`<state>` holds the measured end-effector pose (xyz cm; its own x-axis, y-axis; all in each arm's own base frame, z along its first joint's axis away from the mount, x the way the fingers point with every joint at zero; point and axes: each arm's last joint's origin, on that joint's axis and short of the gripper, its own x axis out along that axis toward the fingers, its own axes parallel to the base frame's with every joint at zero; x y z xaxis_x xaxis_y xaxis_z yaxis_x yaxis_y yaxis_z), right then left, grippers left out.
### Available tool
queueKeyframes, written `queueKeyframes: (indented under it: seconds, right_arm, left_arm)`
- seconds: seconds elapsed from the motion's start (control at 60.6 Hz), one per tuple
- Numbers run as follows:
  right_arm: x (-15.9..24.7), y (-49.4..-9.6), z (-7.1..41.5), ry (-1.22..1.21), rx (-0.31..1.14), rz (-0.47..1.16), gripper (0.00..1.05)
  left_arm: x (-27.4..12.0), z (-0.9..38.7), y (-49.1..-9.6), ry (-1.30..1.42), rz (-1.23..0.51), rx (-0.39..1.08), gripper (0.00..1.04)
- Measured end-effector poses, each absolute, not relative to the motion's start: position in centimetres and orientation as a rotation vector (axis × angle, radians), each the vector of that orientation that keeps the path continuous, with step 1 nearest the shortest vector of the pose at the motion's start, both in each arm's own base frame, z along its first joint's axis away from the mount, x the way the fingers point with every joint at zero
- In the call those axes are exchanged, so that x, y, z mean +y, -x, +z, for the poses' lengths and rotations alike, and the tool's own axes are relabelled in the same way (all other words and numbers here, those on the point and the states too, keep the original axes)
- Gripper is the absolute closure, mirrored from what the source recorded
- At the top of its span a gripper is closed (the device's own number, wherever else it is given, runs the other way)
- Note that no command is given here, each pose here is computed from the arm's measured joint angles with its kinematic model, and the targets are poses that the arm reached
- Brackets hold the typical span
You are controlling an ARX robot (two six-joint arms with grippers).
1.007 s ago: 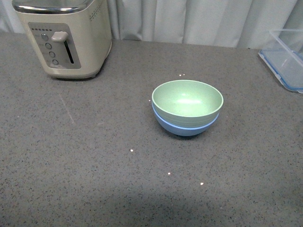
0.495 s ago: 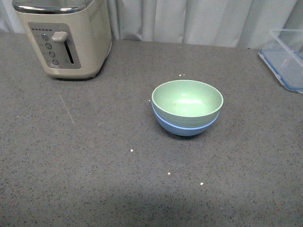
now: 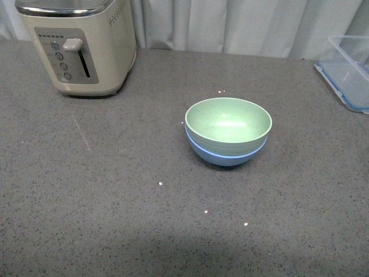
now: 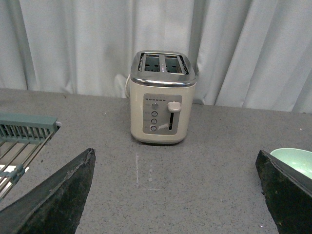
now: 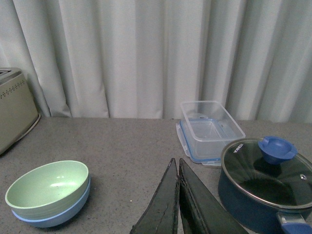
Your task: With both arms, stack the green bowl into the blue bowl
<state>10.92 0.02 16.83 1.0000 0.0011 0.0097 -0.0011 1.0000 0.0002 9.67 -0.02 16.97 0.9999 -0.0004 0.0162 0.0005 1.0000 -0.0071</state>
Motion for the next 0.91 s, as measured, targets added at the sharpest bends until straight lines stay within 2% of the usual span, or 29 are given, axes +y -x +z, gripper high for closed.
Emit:
queueKeyframes:
  seconds: [0.198, 0.231, 0.33, 0.71, 0.908]
  right_arm:
    - [0.0, -9.9, 16.4, 0.001, 0.015, 0.002, 1.03]
    - [0.0, -9.8, 16.5, 0.001, 0.003, 0.003, 0.99]
    - [0.0, -9.8, 16.6, 0.000, -0.006, 0.005, 0.76]
    - [0.0, -9.8, 16.5, 0.000, -0.001, 0.004, 0.08]
    - [0.0, -9.8, 16.5, 0.000, -0.001, 0.004, 0.09]
  left_arm:
    - [0.0, 17.0, -9.7, 0.007, 0.000, -0.016, 0.06]
    - [0.0, 17.0, -9.7, 0.007, 0.000, -0.016, 0.06]
    - [0.0, 17.0, -9.7, 0.007, 0.000, -0.016, 0.06]
    - [0.0, 17.0, -9.7, 0.007, -0.001, -0.016, 0.06]
    - [0.0, 17.0, -9.7, 0.007, -0.001, -0.016, 0.06]
